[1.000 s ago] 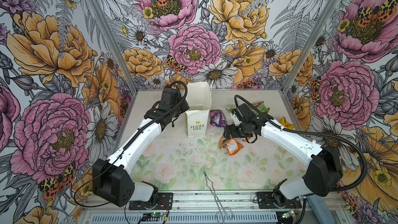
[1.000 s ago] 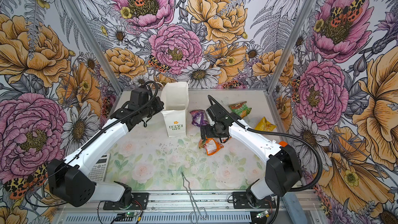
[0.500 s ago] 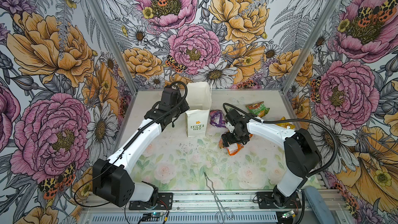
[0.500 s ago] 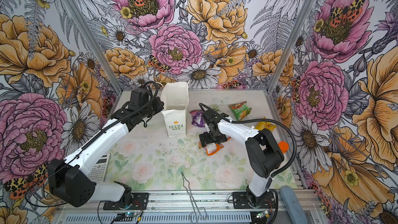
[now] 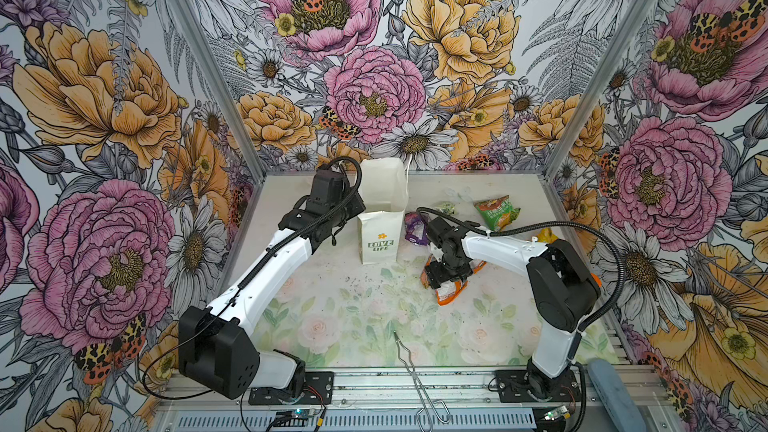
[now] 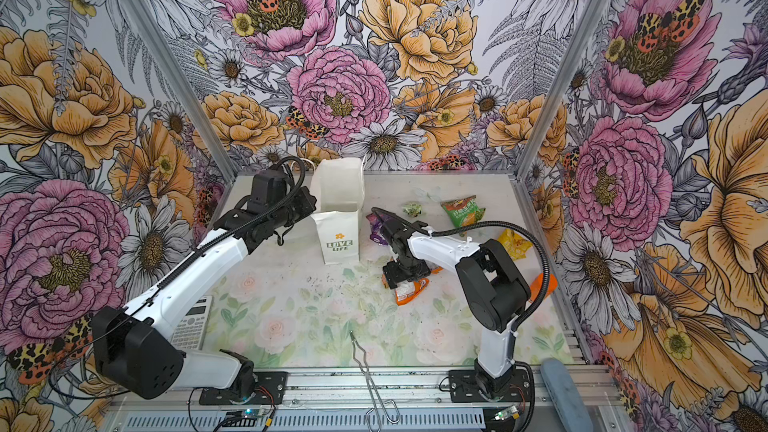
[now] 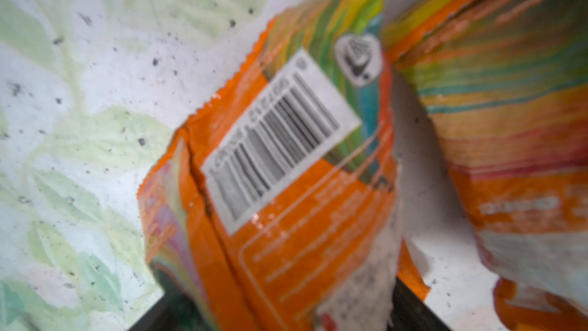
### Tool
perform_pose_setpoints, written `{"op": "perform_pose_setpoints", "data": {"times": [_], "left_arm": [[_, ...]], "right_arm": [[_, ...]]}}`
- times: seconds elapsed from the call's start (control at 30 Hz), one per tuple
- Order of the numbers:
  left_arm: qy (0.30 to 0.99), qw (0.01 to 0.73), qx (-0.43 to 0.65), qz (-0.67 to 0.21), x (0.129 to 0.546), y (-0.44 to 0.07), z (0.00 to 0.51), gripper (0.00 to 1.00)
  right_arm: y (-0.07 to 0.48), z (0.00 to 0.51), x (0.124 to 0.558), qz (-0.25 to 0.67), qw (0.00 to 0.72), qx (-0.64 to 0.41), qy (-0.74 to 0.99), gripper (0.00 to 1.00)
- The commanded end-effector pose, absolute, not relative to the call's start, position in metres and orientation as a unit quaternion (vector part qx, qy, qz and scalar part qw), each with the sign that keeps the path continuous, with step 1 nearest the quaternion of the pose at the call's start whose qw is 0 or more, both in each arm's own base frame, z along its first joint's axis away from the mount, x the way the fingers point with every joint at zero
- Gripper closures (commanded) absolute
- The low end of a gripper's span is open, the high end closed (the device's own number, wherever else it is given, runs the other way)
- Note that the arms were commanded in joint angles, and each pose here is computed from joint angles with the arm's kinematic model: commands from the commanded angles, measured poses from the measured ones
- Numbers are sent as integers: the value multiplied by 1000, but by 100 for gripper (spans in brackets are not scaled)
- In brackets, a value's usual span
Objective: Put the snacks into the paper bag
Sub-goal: 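Grasp the orange packet with the right gripper and lift it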
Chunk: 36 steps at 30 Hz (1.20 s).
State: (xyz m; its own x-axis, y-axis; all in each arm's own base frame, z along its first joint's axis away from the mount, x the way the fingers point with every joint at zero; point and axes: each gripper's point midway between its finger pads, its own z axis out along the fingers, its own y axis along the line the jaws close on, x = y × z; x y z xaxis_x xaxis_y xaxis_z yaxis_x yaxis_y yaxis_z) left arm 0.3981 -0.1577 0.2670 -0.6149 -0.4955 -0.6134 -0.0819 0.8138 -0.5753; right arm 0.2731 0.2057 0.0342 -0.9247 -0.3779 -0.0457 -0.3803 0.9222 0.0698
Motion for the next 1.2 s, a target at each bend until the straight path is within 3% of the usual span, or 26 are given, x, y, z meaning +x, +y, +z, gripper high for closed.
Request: {"op": "perform_pose_setpoints", "data": {"times": [0.0,0.2,0.33,0.73,1.17], "left_arm": [[857,413,-158,-263,398,-157,272,100],[858,412,-157,-264,398,-157,272,100],[857,414,-157,-264,398,-157,273,100],[856,415,-160,-265,396,-156,273,100],[851,421,-159,-272,395,-156,280,100]], "right_arm": [[218,34,284,53,36,-197,978,31],[223,42,284,67,42,-201,976,54],[226,54,286,85,53,-201,974,65],[235,156,307,224,139,-170,950,78],[256,353,338,355,320,-193,857,91]]}}
